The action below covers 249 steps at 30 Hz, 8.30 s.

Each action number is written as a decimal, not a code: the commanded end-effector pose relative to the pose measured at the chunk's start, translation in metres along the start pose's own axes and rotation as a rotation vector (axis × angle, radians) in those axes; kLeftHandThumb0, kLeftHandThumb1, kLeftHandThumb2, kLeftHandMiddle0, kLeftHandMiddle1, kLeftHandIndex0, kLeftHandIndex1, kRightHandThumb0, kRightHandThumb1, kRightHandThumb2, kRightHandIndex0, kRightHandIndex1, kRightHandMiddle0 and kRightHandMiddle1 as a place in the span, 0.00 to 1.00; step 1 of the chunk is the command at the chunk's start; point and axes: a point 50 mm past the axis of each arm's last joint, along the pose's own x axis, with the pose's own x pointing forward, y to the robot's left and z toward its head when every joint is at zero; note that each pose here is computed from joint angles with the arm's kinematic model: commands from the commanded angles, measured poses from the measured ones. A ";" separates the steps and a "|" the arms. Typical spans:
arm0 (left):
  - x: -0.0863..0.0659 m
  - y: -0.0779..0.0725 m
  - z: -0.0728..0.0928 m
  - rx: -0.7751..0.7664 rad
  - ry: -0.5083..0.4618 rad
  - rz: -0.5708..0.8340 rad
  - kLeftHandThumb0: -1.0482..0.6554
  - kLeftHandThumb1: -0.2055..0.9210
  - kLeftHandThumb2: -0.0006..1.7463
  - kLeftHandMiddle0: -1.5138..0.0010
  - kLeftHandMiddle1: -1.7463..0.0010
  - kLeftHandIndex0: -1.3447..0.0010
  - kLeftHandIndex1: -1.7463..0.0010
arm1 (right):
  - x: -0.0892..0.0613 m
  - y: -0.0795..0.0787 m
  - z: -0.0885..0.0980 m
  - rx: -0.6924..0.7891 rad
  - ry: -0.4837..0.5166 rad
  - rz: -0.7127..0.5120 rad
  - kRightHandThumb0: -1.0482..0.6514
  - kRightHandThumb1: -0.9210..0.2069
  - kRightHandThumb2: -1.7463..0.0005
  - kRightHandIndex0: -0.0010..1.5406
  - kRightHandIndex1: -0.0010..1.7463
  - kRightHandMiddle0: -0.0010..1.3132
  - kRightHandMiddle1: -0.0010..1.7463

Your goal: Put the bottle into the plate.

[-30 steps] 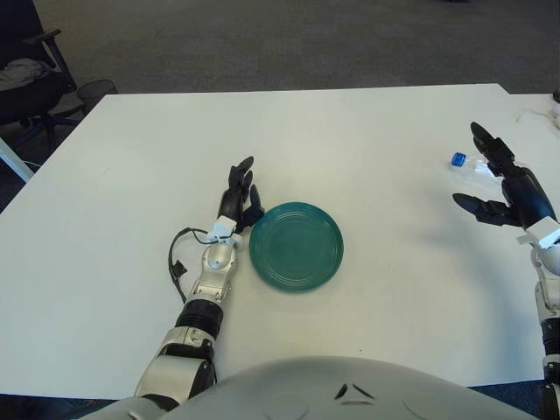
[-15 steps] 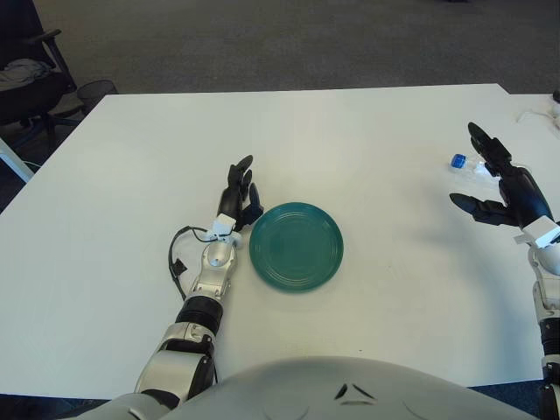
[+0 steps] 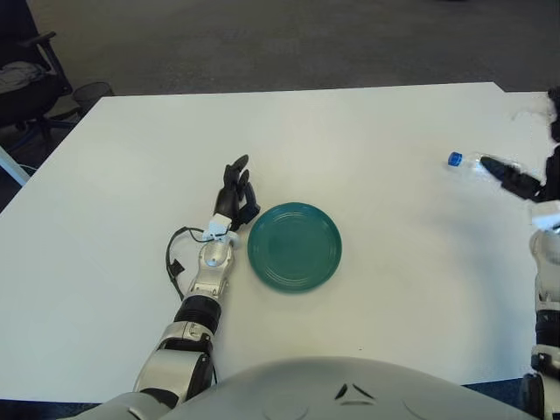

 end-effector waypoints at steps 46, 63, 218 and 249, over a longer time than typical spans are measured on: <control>-0.026 0.012 -0.035 0.026 0.192 0.017 0.11 1.00 0.55 0.77 0.99 1.00 0.59 | 0.046 0.090 -0.057 -0.311 0.285 0.742 0.00 0.00 0.75 0.00 0.00 0.00 0.00; -0.029 0.014 -0.037 0.054 0.204 0.039 0.10 1.00 0.56 0.77 0.99 1.00 0.60 | 0.022 0.112 -0.071 -0.549 0.381 1.076 0.00 0.00 0.72 0.00 0.00 0.00 0.00; -0.031 0.018 -0.038 0.005 0.198 0.081 0.11 1.00 0.53 0.74 0.99 1.00 0.53 | -0.034 0.120 -0.001 -0.084 -0.188 1.128 0.00 0.00 0.66 0.00 0.00 0.00 0.00; -0.031 0.016 -0.039 0.007 0.199 0.079 0.11 1.00 0.53 0.74 0.99 1.00 0.54 | 0.012 0.119 0.048 0.101 -0.089 0.563 0.00 0.00 0.76 0.00 0.00 0.02 0.01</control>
